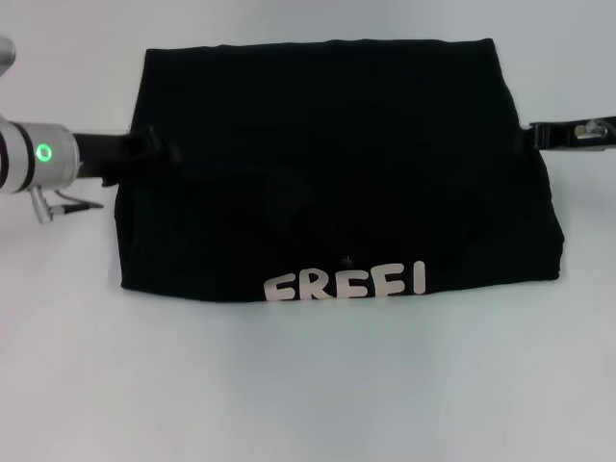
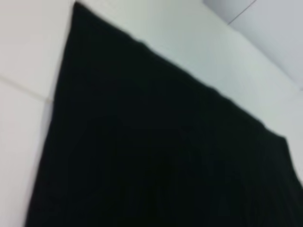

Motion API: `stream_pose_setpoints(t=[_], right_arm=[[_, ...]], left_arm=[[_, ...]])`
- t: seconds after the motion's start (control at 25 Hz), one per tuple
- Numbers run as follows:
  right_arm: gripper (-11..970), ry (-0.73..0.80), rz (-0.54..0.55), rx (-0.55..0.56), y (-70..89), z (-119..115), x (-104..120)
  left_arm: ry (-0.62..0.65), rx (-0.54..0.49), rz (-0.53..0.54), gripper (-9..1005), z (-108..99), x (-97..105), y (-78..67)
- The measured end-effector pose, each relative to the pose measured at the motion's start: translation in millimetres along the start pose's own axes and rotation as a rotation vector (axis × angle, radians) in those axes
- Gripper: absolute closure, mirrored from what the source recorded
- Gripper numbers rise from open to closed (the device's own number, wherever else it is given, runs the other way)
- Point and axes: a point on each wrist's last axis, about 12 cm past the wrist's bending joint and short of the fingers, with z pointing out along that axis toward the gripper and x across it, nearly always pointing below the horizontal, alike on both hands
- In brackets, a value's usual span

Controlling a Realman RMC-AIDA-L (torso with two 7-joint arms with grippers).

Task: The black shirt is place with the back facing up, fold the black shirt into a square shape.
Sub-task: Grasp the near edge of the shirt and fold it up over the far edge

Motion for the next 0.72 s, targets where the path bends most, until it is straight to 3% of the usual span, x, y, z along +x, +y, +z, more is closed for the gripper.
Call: stream_pose_setpoints(t=[0.16,0.4,0.72], right_arm=[[793,-0.035,-0.008,0.014,0.8,-1.6,-10.1],[784,-0.101,-0.002,0.046,-0.7,-7.6,-32.4],[772,-0.093,-0.052,0.124,7.2,19.2,-13.4]], left_arm=[[-0.059,0.031,0.005,949,-1.4,-15.4,-10.2],[-0.139,0.012,0.010,938,-2.4,-29.9,-13.9],[-0.119,-0.098,0.080,899,21.4,-8.0,-11.3]])
